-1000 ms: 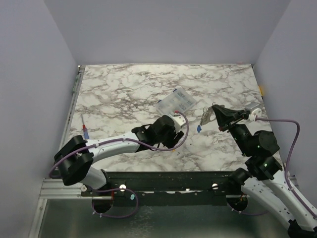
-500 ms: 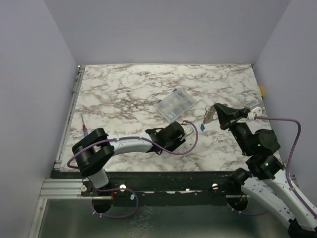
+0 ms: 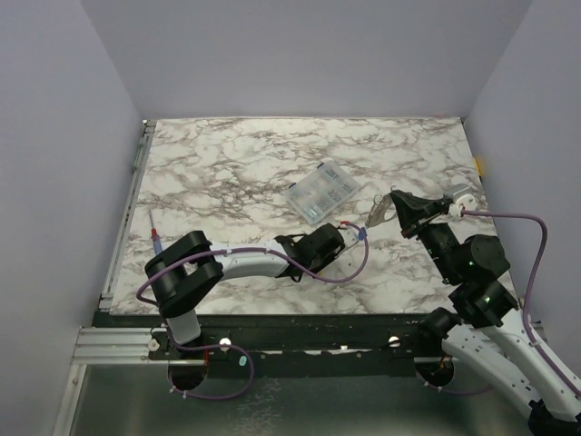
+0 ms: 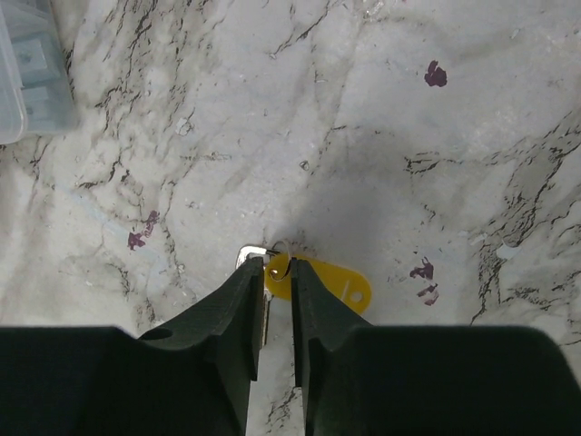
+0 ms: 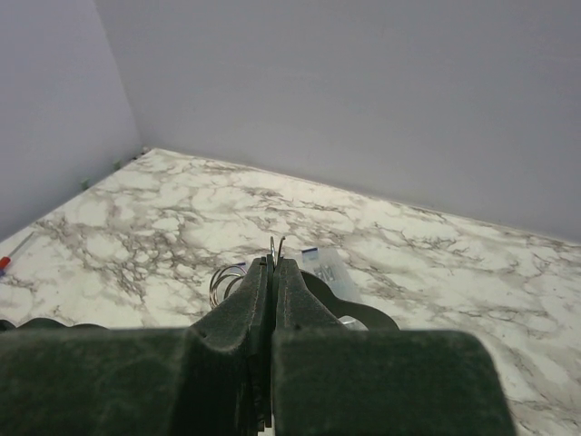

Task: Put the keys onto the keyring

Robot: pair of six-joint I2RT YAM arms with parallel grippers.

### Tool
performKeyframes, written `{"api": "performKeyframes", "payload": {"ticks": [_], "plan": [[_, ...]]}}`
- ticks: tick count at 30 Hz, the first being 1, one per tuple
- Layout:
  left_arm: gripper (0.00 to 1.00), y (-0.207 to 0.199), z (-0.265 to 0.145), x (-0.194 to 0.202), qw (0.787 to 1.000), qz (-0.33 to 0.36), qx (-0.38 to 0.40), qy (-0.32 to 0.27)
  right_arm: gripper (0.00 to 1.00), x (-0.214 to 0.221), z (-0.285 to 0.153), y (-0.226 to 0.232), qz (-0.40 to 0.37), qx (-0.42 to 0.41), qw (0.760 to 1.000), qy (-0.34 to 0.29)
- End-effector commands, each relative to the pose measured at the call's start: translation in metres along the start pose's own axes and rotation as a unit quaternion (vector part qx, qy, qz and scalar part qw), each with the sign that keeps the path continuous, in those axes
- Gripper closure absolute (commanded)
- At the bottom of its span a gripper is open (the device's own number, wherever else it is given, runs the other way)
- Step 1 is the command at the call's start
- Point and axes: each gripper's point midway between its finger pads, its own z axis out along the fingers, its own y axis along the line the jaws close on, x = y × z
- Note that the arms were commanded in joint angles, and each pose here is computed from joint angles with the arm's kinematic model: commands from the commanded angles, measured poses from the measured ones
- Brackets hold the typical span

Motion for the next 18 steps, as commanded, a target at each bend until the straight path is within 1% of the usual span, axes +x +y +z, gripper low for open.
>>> {"api": "performKeyframes", "payload": {"ticks": [1, 8, 10, 11, 12, 13, 18], "plan": [[0.78, -0.0018, 0.0049, -0.0055, 1.0, 0.012, -0.004, 0.0, 0.99, -0.0102, 0.0004, 0.0028, 0.005, -0.006, 1.0, -0.011], [0.8, -0.0005, 0.0086, -0.0007, 1.0, 0.016, -0.008, 0.008, 1.0, -0.0056, 0.0018, 0.0042, 0.007, -0.008, 1.0, -0.004], [0.86, -0.0002, 0.0083, -0.0015, 1.0, 0.018, -0.008, 0.007, 0.99, -0.0047, 0.0022, 0.0048, 0.007, -0.01, 1.0, -0.003], [0.9, -0.0001, 0.0079, -0.0028, 1.0, 0.017, -0.009, 0.005, 0.99, -0.004, 0.0022, 0.005, 0.006, -0.01, 1.0, -0.002], [0.97, 0.0, 0.008, -0.0036, 1.0, 0.019, -0.008, 0.005, 0.99, -0.0036, 0.0023, 0.0052, 0.006, -0.011, 1.0, -0.002], [1.0, 0.0005, 0.0082, -0.0043, 1.0, 0.018, -0.01, 0.005, 0.99, -0.0033, 0.0025, 0.0052, 0.006, -0.01, 1.0, -0.001], [1.0, -0.0015, 0.0051, -0.0075, 1.0, 0.016, -0.003, -0.001, 0.99, -0.004, 0.0026, 0.0054, 0.007, -0.011, 1.0, -0.002]]}}
